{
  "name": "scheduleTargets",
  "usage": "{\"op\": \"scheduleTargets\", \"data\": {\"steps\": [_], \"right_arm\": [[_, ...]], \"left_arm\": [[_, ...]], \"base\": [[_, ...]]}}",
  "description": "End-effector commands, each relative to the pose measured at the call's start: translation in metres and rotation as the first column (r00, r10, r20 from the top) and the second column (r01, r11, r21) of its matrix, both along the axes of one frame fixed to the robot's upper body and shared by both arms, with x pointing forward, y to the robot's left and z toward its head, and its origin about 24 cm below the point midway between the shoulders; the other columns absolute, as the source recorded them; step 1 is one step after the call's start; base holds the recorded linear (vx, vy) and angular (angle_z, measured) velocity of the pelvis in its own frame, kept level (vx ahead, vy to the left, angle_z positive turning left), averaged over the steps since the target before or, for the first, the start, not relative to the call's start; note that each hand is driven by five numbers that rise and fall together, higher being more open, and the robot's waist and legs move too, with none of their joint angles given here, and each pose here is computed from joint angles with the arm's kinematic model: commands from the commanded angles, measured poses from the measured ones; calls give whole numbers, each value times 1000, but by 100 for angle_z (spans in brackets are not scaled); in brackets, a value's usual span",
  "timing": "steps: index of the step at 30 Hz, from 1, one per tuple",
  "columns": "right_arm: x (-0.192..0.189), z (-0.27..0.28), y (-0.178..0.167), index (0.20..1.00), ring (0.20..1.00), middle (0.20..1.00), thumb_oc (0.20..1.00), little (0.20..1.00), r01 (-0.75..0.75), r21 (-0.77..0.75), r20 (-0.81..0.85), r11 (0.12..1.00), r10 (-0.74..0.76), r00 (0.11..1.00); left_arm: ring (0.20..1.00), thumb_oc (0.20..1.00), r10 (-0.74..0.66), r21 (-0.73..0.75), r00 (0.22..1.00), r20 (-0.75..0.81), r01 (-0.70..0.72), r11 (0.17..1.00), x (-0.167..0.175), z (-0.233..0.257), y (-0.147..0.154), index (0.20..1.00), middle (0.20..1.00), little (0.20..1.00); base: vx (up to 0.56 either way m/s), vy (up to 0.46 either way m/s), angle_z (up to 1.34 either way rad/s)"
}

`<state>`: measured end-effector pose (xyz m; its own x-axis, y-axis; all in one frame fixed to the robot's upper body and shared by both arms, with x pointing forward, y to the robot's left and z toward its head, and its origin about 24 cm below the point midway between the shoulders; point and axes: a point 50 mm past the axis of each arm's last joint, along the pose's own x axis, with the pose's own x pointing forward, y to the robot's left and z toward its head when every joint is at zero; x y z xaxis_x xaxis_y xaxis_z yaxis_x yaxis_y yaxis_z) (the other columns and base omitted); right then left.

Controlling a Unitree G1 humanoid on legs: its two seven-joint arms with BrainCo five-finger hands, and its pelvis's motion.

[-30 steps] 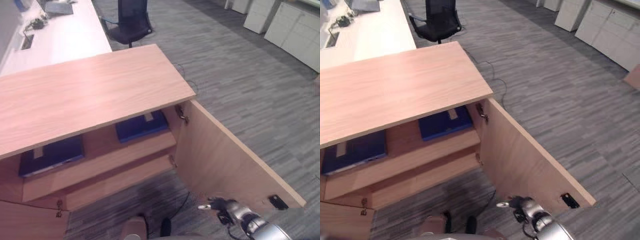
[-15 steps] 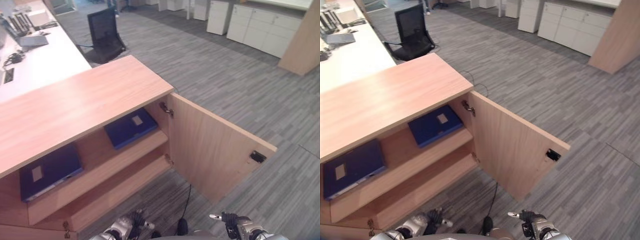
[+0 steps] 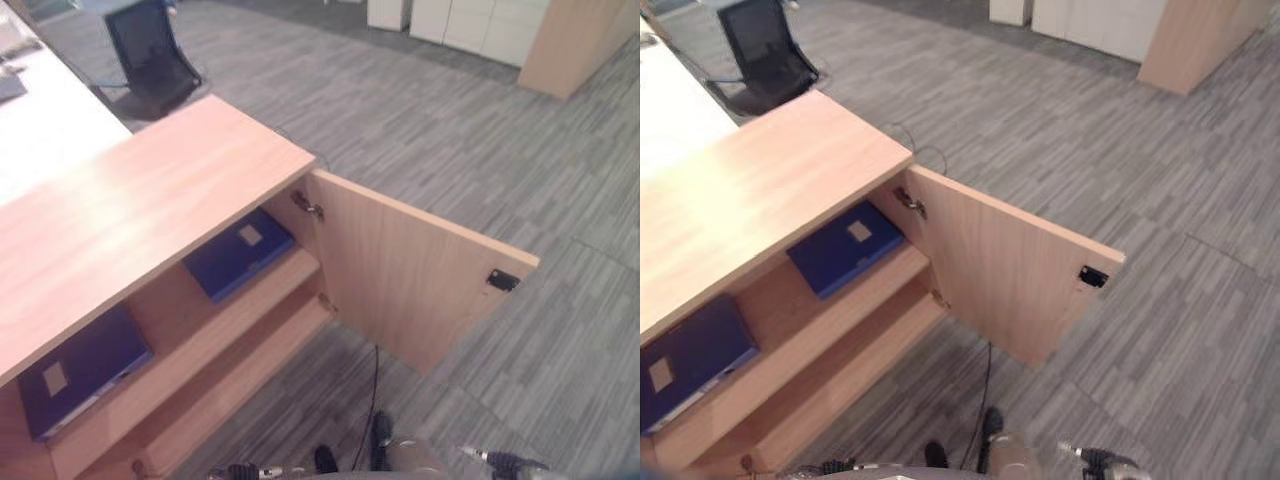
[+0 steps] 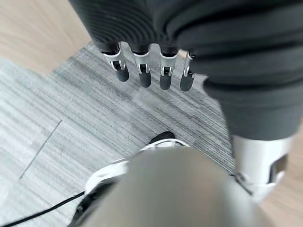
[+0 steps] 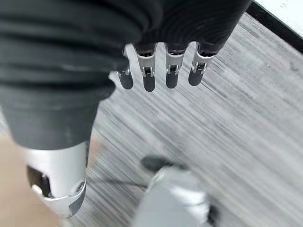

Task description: Put the empty folder in the office cabinet

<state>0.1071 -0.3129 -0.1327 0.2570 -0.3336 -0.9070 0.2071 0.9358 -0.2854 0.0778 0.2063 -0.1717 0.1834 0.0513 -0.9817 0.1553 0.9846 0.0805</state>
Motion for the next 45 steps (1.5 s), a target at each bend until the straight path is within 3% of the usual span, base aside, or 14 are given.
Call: {"op": "scheduleTargets", "data": {"steps": [1,5,9,14,20,21,25,26,27,32,40,45], "right_arm": [[7,5,-7,1000,1000,1000,1000,1000,90,-32,62,995,-88,994],[43,29,-26,1000,1000,1000,1000,1000,130,-111,235,985,-101,967],[96,67,-35,1000,1000,1000,1000,1000,-4,-248,387,969,102,917],[132,106,-42,1000,1000,1000,1000,1000,-56,-366,489,929,243,838],[166,145,-27,1000,1000,1000,1000,1000,-165,-466,567,869,437,698],[178,158,-10,1000,1000,1000,1000,1000,-238,-489,597,839,521,610],[184,162,11,1000,1000,1000,1000,1000,-330,-492,609,805,590,531],[190,160,37,1000,1000,1000,1000,1000,-425,-470,621,773,632,464],[190,160,37,1000,1000,1000,1000,1000,-425,-470,621,773,632,463],[190,157,89,1000,1000,1000,1000,1000,-637,-421,635,646,711,301],[176,159,168,1000,1000,1000,1000,1000,-889,-275,710,366,700,68],[163,163,205,1000,1000,1000,1000,1000,-962,-178,775,207,632,-7]], "left_arm": [[1000,1000,23,14,999,-40,-22,1000,-10,-1,2,1000,1000,1000],[1000,1000,39,31,999,-6,-39,999,-4,0,6,1000,1000,1000],[1000,1000,82,29,997,1,-82,996,-9,0,8,1000,1000,1000],[1000,1000,106,17,994,7,-106,994,-12,-1,8,1000,1000,1000],[1000,1000,130,19,991,-42,-130,991,-28,-2,10,1000,1000,1000],[1000,1000,141,26,987,-77,-139,990,-40,-3,13,1000,1000,1000],[1000,1000,146,24,984,-102,-144,989,-49,-3,14,1000,1000,1000],[1000,1000,156,50,983,-94,-152,987,-39,0,26,1000,1000,1000],[1000,1000,156,50,983,-93,-152,987,-39,0,26,1000,1000,1000],[1000,1000,141,66,986,-84,-135,989,-32,2,32,1000,1000,1000],[1000,1000,122,66,989,-89,-116,991,-31,3,35,1000,1000,1000],[1000,1000,112,67,990,-82,-107,992,-28,4,38,1000,1000,1000]], "base": [[-23,-88,-11],[73,-203,2],[51,-186,-33],[31,-140,-1],[31,-107,6],[29,-106,7],[20,-72,8],[23,-52,4],[32,-51,4],[21,-42,-2],[6,-24,-2],[-1,-6,2]]}}
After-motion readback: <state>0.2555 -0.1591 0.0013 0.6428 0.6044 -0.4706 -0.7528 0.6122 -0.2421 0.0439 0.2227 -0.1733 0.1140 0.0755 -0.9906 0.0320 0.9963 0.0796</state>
